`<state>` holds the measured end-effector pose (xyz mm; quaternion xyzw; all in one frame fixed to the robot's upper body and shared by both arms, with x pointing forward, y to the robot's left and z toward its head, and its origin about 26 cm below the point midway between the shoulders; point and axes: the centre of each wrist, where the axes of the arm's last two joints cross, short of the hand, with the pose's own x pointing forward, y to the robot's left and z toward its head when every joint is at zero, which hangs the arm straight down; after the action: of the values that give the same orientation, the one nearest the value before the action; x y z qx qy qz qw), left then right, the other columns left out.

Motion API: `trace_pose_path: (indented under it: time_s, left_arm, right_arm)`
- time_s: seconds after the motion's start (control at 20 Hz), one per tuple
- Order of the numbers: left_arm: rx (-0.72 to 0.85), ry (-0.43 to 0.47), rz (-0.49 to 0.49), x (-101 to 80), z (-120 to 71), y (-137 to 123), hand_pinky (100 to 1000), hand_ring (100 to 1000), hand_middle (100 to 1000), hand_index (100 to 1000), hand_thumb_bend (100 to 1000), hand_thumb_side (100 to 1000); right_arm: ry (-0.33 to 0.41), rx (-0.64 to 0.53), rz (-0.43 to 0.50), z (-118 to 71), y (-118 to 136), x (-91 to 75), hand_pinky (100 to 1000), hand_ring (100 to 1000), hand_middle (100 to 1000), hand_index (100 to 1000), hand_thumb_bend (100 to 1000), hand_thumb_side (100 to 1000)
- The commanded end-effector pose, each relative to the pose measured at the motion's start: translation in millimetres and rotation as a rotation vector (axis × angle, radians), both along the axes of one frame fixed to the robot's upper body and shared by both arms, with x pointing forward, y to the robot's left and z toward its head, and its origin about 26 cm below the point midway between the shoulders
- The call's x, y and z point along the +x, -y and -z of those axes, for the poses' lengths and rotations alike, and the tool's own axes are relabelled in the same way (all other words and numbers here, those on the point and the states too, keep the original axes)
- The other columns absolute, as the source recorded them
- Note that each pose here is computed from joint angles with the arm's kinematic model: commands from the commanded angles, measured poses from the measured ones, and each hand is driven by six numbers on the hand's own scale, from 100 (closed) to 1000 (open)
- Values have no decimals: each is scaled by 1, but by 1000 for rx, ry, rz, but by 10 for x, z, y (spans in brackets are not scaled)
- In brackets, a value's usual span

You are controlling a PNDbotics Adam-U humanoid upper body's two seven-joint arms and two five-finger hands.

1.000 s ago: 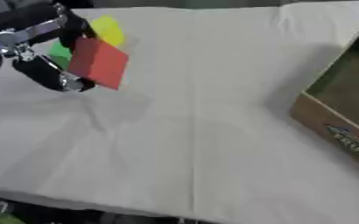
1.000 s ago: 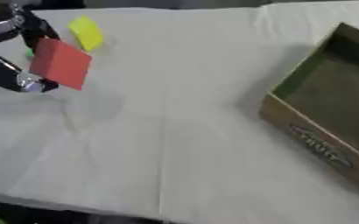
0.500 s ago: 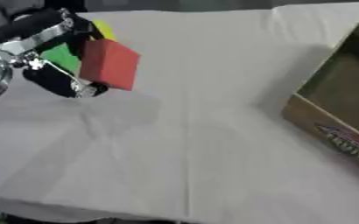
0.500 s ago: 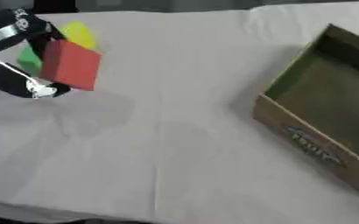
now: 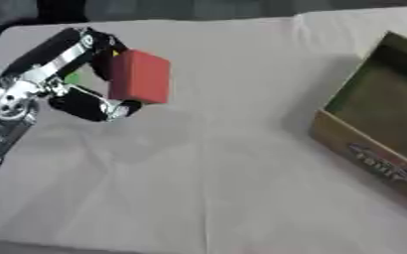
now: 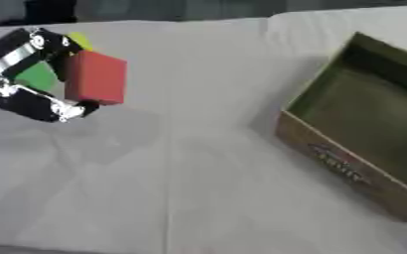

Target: Pick up the objects with one hand, pass them to the other hand, and then place them into the box on the other side of the table.

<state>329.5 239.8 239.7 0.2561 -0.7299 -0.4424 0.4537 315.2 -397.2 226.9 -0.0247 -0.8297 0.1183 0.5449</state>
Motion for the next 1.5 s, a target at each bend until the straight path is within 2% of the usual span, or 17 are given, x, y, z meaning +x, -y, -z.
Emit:
trace_pose_path:
  time_s: [0.05,0.8,1.5]
  left_arm:
    - [-21,39,-2,16,-48,44,550,474,293,428,100,100]
    - [-117,90,63,111,105,374,545,465,277,421,100,100]
    - [-299,115,87,214,349,517,540,456,264,413,100,100]
  right_arm:
    - [34,-20,-8,-125,-9,-25,1000,844,1000,964,100,771]
    - [37,-13,-11,-128,-17,-23,1000,844,1000,964,100,768]
    - [38,-15,-13,-105,-16,-23,1000,844,1000,964,100,768]
